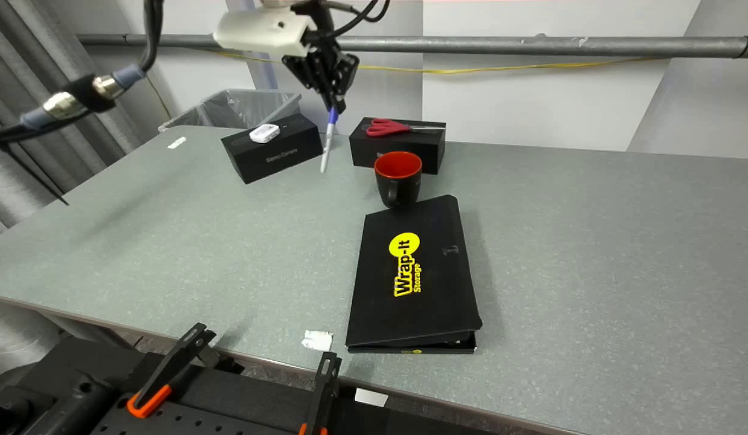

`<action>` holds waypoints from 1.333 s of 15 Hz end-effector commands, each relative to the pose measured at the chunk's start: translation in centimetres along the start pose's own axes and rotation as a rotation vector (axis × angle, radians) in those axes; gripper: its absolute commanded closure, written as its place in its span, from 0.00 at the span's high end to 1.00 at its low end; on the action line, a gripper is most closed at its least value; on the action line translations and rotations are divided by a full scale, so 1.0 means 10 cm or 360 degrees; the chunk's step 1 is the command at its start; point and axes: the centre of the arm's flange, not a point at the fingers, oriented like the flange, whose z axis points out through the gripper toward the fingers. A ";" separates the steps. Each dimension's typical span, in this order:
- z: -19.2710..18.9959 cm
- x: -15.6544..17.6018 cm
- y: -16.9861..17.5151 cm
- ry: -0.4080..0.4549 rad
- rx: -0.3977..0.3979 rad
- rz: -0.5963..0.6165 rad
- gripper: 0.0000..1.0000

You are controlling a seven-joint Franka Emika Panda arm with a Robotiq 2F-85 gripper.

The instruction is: Remove the blue pen from the mug and put it on the table

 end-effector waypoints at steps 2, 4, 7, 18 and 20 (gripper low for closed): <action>0.64 -0.34 -0.43 -0.0217 -0.0080 -0.0295 0.03; 0.89 -0.40 -0.50 -0.0305 -0.0099 -0.0380 0.03; 1.18 -0.43 -0.54 -0.0425 -0.0131 -0.0465 0.03; 1.27 -0.34 -0.62 -0.0401 -0.0213 -0.0571 0.75; 1.26 -0.32 -0.62 -0.0388 -0.0223 -0.0583 0.92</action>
